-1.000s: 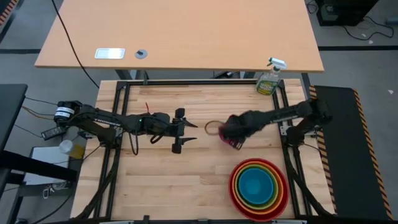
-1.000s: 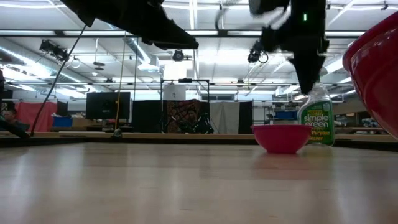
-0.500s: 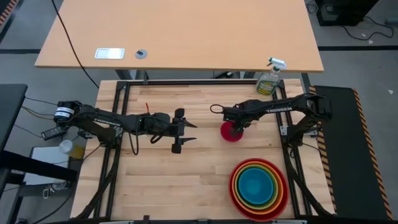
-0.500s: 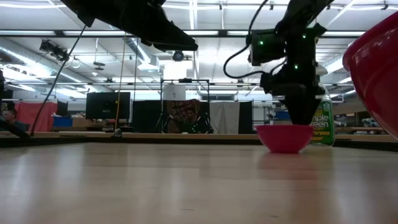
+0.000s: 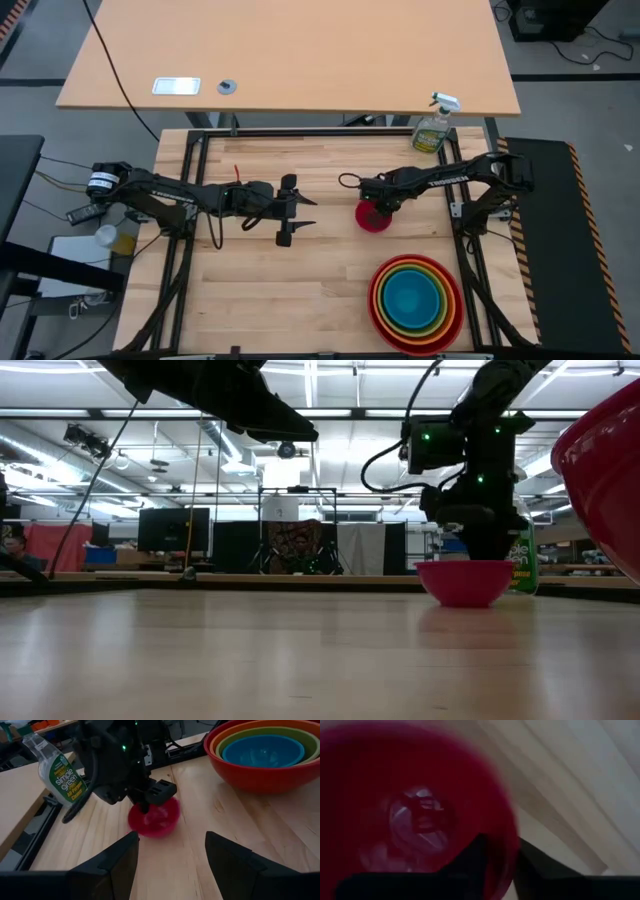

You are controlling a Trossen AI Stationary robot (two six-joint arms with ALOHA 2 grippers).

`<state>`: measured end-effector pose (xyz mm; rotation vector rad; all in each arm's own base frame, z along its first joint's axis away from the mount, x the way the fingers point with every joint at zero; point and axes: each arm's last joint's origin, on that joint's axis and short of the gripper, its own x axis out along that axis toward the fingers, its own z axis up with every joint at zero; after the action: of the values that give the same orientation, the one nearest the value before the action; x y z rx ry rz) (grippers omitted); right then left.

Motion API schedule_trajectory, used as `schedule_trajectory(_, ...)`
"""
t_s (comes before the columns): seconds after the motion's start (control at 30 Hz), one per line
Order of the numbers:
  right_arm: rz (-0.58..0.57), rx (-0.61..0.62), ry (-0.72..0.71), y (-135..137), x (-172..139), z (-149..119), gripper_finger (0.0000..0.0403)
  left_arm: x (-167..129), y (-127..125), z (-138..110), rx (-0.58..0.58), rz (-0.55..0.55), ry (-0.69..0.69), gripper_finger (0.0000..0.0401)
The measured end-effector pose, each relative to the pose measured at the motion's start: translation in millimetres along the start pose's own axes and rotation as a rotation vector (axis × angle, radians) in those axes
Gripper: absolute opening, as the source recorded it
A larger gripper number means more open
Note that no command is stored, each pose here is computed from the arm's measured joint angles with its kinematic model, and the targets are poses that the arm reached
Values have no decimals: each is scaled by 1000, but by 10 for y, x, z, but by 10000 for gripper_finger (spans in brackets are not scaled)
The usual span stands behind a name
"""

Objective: Nest bowls inside each other
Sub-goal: Stack the pink bowl on the blue bowl

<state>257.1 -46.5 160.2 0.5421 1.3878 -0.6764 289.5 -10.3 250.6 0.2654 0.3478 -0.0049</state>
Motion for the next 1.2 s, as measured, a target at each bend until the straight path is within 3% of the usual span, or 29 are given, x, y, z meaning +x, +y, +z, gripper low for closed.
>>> schedule_trajectory(0.13, 52, -52, 10, 37, -90, 31, 19, 0, 0, 0, 1, 0, 0, 233)
schedule_trajectory(0.23, 68, -94, 49, 92, -237, 42, 20, 0, 0, -1, 1, 0, 1, 233)
schedule_trajectory(0.37, 69, -171, 0, 257, -751, 1, 33, 0, -2, -12, 5, -3, 12, 233)
schedule_trajectory(0.47, 72, -236, -45, 395, -1143, -141, 29, 0, -1, -22, 10, -4, 22, 233)
schedule_trajectory(0.57, 184, -286, -117, 521, -1496, -352, 23, 0, 1, -23, 11, -4, 23, 233)
schedule_trajectory(0.67, 253, -313, -88, 593, -1639, -649, 26, 0, 1, -24, 10, -4, 23, 233)
schedule_trajectory(0.93, 226, -349, -14, 713, -1532, -1546, 42, 0, 1, -23, 3, -4, 23, 233)
schedule_trajectory(1.07, 200, -331, -38, 766, -1259, -1760, 43, 0, 3, -17, 0, -2, 16, 233)
schedule_trajectory(1.2, 234, -321, -38, 807, -1062, -1804, 64, 0, 6, -4, -1, 2, 3, 233)
